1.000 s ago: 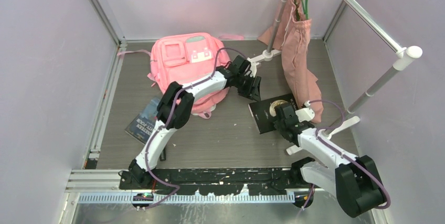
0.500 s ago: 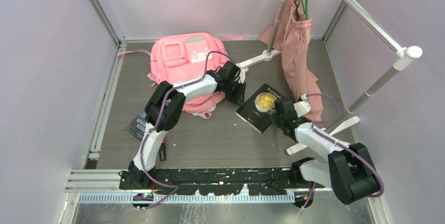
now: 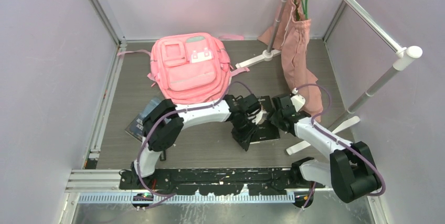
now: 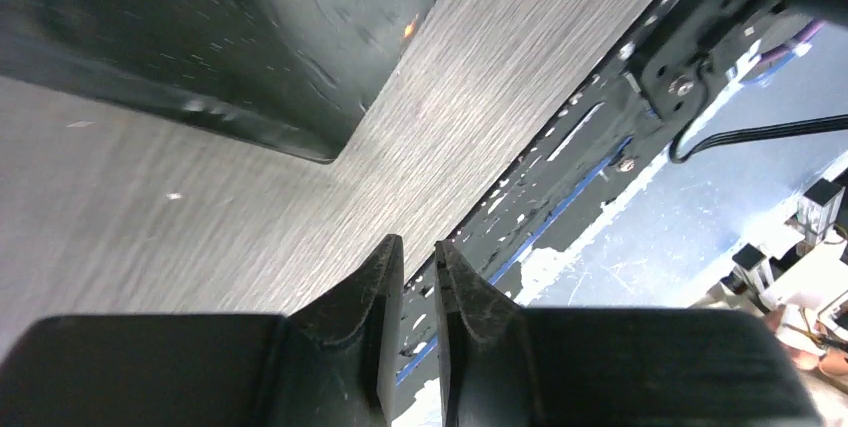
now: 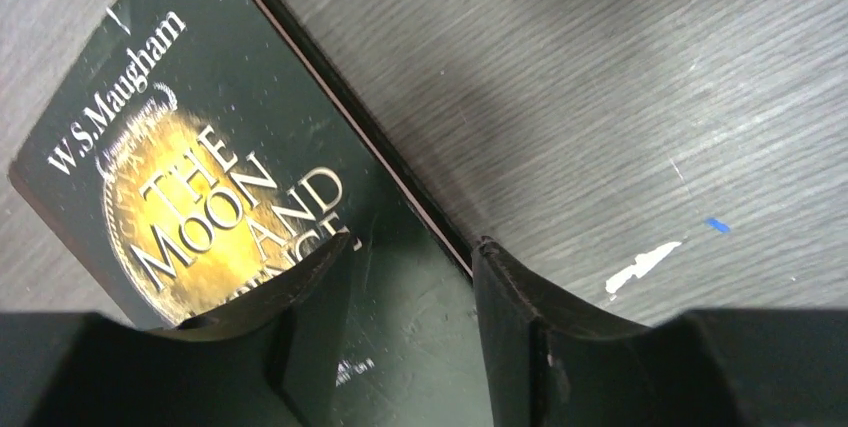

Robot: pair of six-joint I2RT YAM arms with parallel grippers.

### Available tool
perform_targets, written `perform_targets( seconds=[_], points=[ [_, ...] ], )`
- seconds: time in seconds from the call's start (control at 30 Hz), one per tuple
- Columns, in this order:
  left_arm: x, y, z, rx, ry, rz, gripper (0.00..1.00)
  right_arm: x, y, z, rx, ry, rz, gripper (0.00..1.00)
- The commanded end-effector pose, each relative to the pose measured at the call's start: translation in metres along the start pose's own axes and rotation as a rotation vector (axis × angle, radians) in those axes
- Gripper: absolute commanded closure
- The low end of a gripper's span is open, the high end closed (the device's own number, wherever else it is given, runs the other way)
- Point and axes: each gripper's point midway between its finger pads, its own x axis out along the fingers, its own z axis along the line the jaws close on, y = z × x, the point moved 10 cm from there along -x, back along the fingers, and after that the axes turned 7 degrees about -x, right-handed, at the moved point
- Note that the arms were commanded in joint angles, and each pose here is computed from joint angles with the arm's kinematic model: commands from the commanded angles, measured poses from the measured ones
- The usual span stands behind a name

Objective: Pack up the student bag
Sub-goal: Adjust the book at the center of the board.

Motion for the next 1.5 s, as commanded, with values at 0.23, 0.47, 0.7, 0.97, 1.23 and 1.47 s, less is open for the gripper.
perform_targets(
  seconds=[0.23, 0.47, 0.7, 0.97, 1.23, 1.47],
  points=[
    [-0.108, -0.106, 0.036, -0.009, -0.061, -0.289, 0.66, -0.064, 0.007, -0.009, -0.019, -0.148, -0.053, 0.45],
    [-0.097, -0.180, 0.066, -0.038, -0.103, -0.453, 0.38, -0.082, 0.039, -0.011, -0.057, -0.192, 0.023, 0.46],
    [-0.060, -0.196, 0.096, -0.024, -0.078, -0.422, 0.36, -0.088, 0.060, -0.011, -0.075, -0.206, 0.108, 0.38],
    [-0.047, -0.171, 0.097, -0.064, 0.004, -0.317, 0.47, -0.073, 0.072, -0.006, -0.081, -0.205, 0.158, 0.28],
    [-0.057, -0.121, 0.084, -0.096, 0.041, -0.281, 0.52, -0.059, 0.072, 0.001, -0.055, -0.231, 0.174, 0.29],
    [-0.111, -0.127, 0.056, -0.042, -0.087, -0.399, 0.48, -0.072, 0.057, 0.005, -0.197, -0.215, 0.159, 0.29]
  ],
)
